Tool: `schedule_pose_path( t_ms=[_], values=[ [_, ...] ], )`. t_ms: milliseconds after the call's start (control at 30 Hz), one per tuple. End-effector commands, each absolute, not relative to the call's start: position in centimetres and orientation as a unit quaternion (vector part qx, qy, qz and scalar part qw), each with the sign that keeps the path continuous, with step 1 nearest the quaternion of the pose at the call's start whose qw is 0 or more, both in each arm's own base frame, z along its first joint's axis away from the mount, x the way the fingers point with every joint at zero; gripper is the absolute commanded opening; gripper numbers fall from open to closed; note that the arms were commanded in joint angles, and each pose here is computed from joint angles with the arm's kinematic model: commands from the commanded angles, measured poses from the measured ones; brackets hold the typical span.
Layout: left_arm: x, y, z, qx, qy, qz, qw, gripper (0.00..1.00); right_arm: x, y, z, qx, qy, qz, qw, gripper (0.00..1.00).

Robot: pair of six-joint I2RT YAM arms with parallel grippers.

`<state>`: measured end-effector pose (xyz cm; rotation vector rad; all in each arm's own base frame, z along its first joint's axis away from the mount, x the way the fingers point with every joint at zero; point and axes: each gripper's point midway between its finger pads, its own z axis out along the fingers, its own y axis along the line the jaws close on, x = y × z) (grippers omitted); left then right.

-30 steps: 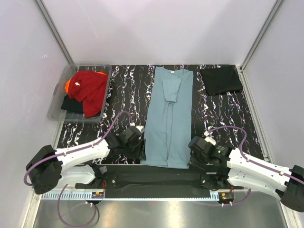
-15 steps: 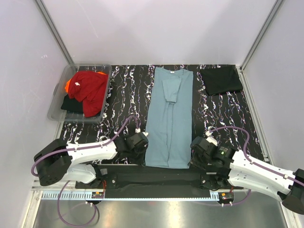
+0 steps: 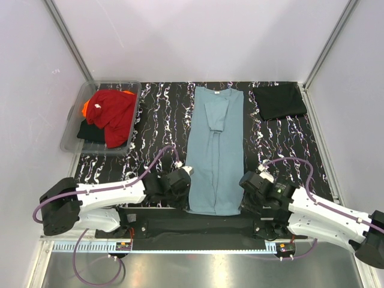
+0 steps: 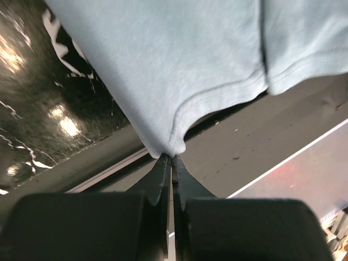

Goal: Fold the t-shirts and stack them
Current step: Fold the tshirt

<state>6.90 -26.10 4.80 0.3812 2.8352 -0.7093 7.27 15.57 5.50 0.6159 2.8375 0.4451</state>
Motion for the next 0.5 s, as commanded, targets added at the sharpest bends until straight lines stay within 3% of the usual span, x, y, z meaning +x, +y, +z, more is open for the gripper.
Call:
schedule_pose_path(
  t_ms=[0,333,467],
  values=[
    [9.0,-27.4,7.6,0.13,0.947,-0.261,0.132,0.0,10.3,16.6,8.5,0.179,0.958,0.15,0.167,0.0],
    [17.2,-27.4,9.4,0.114,0.947,-0.257,0.159,0.0,17.0,16.5,9.7,0.122,0.968,0.084,0.205,0.01],
    [20.6,-28.0,10.0,0.123,0.944,-0.26,0.164,0.0,21.7,17.4,11.7,0.101,0.955,0.149,0.234,0.02]
  ],
)
